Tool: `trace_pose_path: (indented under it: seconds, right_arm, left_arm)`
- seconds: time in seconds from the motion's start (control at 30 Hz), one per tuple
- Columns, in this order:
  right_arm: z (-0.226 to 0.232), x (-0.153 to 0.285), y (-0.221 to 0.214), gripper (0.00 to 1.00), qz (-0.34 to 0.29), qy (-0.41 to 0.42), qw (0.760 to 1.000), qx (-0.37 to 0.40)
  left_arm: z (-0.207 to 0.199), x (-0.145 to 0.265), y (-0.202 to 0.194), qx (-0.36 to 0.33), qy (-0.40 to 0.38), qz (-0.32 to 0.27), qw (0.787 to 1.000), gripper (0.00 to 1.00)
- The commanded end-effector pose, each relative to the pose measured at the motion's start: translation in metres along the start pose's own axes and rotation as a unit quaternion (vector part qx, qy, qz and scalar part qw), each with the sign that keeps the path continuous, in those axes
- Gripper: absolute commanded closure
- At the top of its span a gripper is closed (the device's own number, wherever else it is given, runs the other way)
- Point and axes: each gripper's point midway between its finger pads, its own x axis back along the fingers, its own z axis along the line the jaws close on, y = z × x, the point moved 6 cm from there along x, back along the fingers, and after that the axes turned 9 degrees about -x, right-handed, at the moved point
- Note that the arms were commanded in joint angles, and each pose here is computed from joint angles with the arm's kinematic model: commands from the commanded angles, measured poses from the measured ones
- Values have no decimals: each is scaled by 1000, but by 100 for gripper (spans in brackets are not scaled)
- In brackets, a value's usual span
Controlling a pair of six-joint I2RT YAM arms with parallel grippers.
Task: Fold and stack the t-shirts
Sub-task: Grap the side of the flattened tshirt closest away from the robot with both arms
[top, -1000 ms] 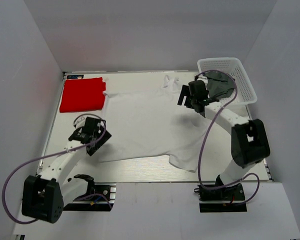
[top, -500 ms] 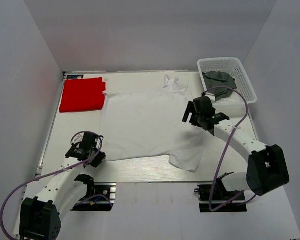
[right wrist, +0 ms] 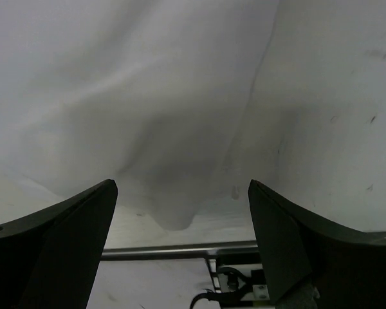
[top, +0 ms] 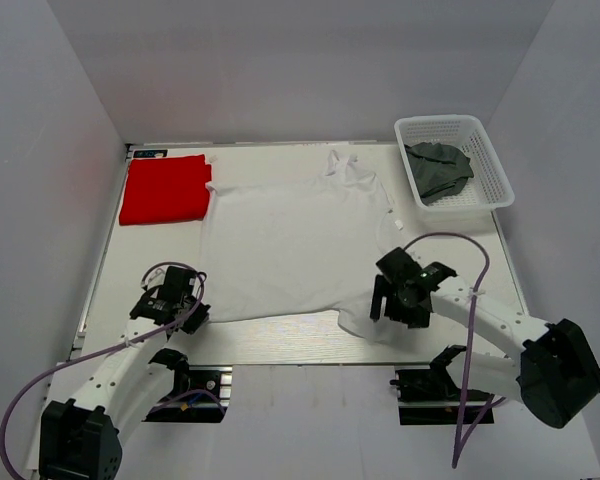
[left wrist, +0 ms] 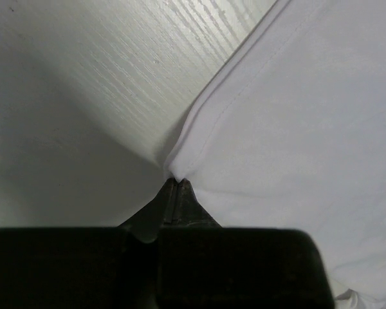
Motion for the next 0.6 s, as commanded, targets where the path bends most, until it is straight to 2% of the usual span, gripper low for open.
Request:
trace_pose_path:
  seconds: [0.0,0.13,0.23,0.33,0.4,0.57]
  right_arm:
    - [-6,-5,-39,13,90,-8,996,-1]
    - [-2,-19,-53,16,120,-4,993,17]
    - [3,-25,-60,26,140,9,990,16]
    - [2,-29,-59,75,127,6,992,2]
    - [3,-24,-50,100,101,2,995,0]
    - [22,2,-22,100,49,39,998,12]
  left_arm:
    - [-6,6,10,-7,-16,-30,999,100]
    - [-13,8,13,-4,-38,-34,999,100]
    - [-11,7,12,-4,-30,-35,999,100]
    - [-11,9,14,-4,-28,-39,999,100]
    - [-11,11,16,-4,-24,-43,999,100]
    - [-18,17,25,2,-44,-64,997,100]
